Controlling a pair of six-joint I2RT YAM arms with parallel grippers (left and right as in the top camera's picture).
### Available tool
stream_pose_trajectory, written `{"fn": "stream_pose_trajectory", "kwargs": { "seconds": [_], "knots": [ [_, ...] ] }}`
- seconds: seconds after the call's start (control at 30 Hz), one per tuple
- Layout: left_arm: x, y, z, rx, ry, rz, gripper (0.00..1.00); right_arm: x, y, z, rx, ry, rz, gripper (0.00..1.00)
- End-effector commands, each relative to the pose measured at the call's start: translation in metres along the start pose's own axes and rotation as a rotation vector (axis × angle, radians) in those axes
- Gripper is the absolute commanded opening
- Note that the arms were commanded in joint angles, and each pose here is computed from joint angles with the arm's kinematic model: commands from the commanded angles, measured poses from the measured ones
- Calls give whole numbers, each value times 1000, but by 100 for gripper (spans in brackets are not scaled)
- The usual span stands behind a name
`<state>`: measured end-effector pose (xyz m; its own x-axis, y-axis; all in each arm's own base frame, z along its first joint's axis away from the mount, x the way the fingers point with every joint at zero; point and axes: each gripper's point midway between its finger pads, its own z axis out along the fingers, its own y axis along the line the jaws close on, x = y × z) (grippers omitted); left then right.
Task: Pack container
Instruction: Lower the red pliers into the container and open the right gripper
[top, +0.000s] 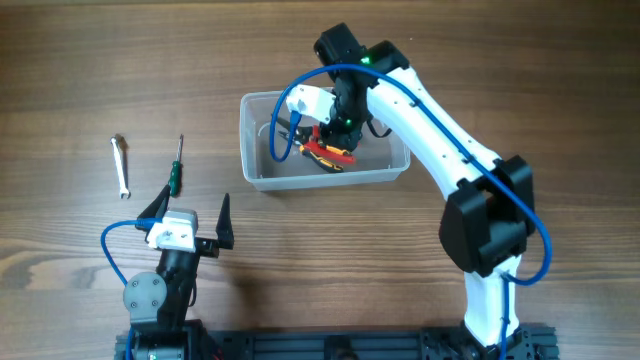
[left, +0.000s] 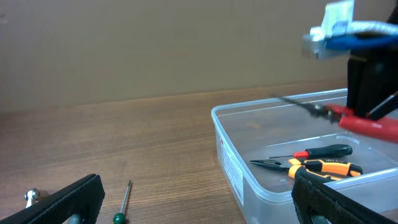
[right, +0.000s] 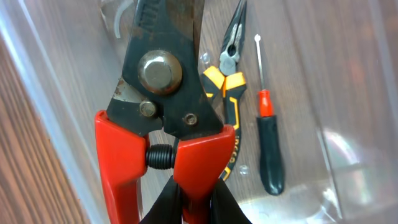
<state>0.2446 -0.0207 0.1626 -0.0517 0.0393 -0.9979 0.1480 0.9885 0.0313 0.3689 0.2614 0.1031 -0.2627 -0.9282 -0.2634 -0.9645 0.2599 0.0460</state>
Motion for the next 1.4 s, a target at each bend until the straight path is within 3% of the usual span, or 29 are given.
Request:
{"fn": "stream_pose_trajectory", "kwargs": {
  "seconds": [0.0,0.5,0.63,0.97,1.07,1.27,1.33,1.37],
  "knots": [
    [2,-1,0,1,1,12,100,-1,1,17,-31,-11,23,6],
    [2,-1,0,1,1,12,100,5,-3,39,-39,-1,32,8],
    [2,-1,0,2,1,12,100,5,-3,40,-40,-1,32,20],
    [2,-1,0,1,1,12,100,10,-10,40,-3,28,56,27],
    [2,-1,0,2,1,12,100,10,-11,40,1,27,56,39],
    [2,-1,0,2,1,12,100,0,-20,28,41,4,86,53],
    [2,-1,0,2,1,12,100,-6,-31,16,91,-7,102,64],
    [2,-1,0,1,1,12,100,-9,-38,6,123,-14,102,76]
  ]
}}
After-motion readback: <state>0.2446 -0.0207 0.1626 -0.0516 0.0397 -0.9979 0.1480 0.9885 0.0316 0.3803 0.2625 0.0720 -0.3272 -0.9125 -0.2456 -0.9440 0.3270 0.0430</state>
